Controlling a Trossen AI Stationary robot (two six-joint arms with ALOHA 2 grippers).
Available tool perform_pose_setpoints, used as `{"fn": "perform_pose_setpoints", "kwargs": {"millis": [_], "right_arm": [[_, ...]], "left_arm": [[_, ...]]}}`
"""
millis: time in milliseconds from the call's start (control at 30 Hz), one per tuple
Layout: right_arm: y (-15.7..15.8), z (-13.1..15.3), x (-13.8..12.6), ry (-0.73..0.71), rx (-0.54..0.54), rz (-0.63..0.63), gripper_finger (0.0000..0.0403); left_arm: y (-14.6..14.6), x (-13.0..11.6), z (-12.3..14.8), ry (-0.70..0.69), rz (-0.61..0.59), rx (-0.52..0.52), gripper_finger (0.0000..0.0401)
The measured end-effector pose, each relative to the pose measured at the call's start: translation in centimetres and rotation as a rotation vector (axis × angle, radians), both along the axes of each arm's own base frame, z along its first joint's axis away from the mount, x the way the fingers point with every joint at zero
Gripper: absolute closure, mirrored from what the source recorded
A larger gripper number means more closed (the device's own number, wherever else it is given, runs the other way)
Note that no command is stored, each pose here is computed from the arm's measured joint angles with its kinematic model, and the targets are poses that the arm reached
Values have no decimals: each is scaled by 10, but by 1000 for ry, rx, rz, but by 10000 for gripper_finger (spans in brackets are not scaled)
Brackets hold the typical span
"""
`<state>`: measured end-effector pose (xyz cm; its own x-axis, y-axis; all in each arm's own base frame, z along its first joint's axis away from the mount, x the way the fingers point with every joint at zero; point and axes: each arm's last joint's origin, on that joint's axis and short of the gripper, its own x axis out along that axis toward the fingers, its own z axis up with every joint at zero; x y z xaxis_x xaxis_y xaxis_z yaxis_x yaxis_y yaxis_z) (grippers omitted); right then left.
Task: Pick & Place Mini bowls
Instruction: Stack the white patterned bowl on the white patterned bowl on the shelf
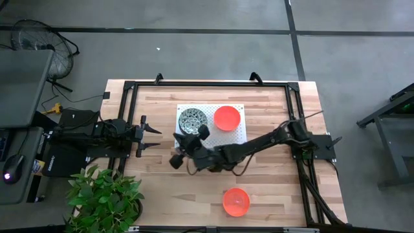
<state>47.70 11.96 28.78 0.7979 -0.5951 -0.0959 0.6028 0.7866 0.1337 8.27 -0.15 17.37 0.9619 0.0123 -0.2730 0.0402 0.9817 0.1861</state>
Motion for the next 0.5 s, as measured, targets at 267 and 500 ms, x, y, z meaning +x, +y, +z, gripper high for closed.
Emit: {"fn": "perform_pose_setpoints", "kwargs": {"millis": [267, 500], "right_arm": [[-5, -6, 17, 51, 59, -192, 403], [-12, -8, 15, 0, 92, -285, 403]], "left_arm": [[0, 0, 0, 0, 0, 0, 176], [0, 0, 0, 0, 0, 0, 176]]}}
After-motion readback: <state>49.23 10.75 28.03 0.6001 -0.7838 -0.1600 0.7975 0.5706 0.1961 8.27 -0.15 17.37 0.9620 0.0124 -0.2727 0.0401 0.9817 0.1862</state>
